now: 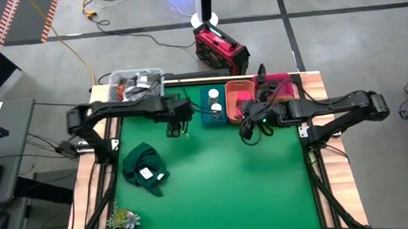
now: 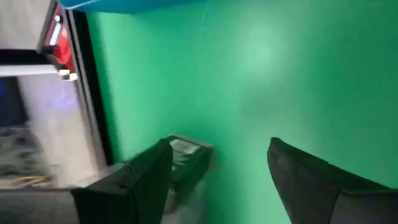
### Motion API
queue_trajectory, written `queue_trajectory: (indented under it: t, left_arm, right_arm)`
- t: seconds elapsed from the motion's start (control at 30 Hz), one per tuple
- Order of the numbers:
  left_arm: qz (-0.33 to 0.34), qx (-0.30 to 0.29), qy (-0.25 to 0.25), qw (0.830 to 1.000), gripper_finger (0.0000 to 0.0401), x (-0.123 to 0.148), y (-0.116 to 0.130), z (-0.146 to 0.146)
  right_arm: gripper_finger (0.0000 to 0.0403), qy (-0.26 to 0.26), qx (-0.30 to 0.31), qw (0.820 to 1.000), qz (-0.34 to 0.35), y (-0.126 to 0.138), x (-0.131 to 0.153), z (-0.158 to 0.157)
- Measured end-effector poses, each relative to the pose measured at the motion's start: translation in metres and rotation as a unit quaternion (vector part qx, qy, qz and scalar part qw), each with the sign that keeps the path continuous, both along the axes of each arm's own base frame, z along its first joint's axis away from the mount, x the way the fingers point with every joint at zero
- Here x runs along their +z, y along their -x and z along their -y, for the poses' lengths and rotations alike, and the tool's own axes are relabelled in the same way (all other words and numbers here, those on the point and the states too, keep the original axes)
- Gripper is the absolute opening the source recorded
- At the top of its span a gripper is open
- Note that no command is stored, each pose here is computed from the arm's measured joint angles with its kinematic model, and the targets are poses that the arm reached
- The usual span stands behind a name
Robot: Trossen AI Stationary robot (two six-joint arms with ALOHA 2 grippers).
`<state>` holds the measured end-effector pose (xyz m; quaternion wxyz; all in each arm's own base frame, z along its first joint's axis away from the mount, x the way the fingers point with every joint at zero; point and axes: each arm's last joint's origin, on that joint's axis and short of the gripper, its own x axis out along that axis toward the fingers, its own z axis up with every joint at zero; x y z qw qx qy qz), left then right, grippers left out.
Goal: Sort spices by type
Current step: Put the black seasoning can into the yellow bin
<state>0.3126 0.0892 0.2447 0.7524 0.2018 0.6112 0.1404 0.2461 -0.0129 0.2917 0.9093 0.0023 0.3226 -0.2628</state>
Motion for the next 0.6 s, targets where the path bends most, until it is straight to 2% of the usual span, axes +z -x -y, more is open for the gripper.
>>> queue_trajectory:
  t: [0.17, 0.4, 0.5, 0.6]
  left_arm:
    - [-0.068, -0.029, -0.029, 0.997, 0.0249, -0.007, -0.019, -0.009]
    - [-0.106, -0.037, -0.046, 0.993, 0.0249, -0.011, -0.032, -0.028]
    - [-0.114, -0.003, -0.071, 0.991, 0.0249, -0.013, -0.035, -0.040]
    - [-0.089, 0.053, -0.068, 0.992, 0.0249, -0.012, -0.035, -0.056]
  right_arm:
    - [0.0219, 0.047, -0.030, 0.998, -0.043, 0.008, -0.016, -0.002]
    - [0.0219, 0.046, -0.055, 0.997, -0.033, 0.023, -0.012, -0.001]
    - [0.0219, 0.043, -0.053, 0.997, -0.020, 0.026, -0.007, -0.003]
    - [0.0219, 0.043, -0.047, 0.998, -0.016, 0.027, -0.006, -0.006]
